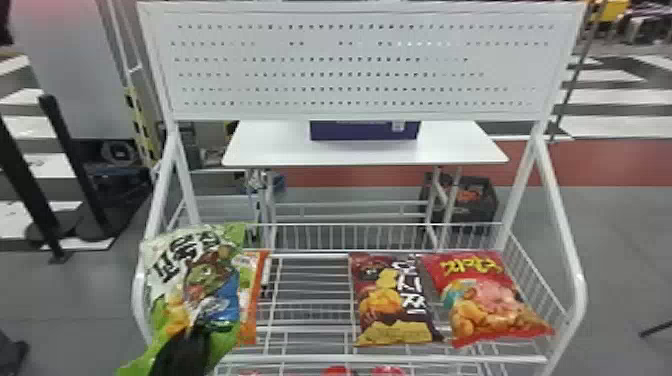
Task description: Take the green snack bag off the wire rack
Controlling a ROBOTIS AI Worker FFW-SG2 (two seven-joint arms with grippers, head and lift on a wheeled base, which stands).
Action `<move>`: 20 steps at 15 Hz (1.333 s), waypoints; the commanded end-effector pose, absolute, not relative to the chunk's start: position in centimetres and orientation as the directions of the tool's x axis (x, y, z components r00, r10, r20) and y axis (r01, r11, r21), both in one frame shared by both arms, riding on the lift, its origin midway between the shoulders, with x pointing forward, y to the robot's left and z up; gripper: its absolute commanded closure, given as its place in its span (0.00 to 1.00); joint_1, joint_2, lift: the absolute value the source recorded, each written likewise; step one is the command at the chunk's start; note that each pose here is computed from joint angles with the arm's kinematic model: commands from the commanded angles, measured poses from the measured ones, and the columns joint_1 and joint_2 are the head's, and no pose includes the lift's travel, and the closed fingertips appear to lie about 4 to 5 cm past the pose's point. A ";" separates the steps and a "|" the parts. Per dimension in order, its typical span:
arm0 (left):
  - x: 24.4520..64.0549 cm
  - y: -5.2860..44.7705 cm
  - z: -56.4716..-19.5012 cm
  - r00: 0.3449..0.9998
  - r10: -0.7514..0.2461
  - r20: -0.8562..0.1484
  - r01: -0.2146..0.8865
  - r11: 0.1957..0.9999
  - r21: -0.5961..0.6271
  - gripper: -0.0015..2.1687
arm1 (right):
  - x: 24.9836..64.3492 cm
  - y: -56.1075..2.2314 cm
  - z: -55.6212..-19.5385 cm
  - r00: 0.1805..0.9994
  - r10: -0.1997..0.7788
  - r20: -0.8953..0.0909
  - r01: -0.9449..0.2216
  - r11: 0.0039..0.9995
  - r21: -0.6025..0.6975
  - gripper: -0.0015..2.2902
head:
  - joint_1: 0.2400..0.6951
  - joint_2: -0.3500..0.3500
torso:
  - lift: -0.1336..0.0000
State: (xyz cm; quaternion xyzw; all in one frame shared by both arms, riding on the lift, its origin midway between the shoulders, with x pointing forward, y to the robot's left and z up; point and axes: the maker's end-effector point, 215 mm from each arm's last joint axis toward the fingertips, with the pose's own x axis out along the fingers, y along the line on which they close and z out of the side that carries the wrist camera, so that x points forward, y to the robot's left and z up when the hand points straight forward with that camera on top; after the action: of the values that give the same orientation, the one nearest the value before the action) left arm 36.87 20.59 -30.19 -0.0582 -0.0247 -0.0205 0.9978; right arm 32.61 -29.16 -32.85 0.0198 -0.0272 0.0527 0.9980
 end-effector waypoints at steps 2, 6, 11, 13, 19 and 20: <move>33.3 22.7 -29.7 0.998 -0.022 0.064 0.029 0.994 -0.109 0.79 | 32.6 -29.1 -33.2 0.993 0.104 0.051 -0.106 0.994 0.039 0.08 | 0.57 0.50 | 1.00; 29.9 24.4 -28.7 0.996 -0.003 0.092 0.013 0.994 -0.106 0.79 | 32.7 -29.4 -33.3 0.994 0.100 0.052 -0.102 0.994 0.039 0.08 | 0.57 0.50 | 1.00; 28.9 23.5 -29.8 0.998 -0.028 0.064 0.034 0.995 -0.091 0.79 | 32.7 -29.4 -33.4 0.994 0.099 0.052 -0.101 0.994 0.041 0.08 | 0.57 0.50 | 1.00; 28.8 22.9 -30.0 0.997 -0.042 0.060 0.047 0.995 -0.093 0.79 | 32.6 -29.4 -33.0 0.993 0.099 0.062 -0.101 0.994 0.041 0.08 | 0.57 0.50 | 1.00; 28.7 22.9 -30.0 0.997 -0.048 0.061 0.053 0.994 -0.090 0.79 | 32.5 -29.4 -32.7 0.992 0.101 0.071 -0.104 0.994 0.039 0.08 | 0.57 0.50 | 1.00; 28.7 22.9 -30.0 0.997 -0.048 0.061 0.053 0.994 -0.090 0.79 | 32.5 -29.4 -32.6 0.992 0.103 0.074 -0.106 0.994 0.038 0.08 | 0.57 0.50 | 1.00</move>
State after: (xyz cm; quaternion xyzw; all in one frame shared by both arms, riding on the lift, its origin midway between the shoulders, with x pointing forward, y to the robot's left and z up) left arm 28.67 22.87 -30.10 -0.0457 -0.0285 -0.0253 0.9982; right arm 32.50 -29.40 -32.69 0.0213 -0.0347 0.0516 0.9978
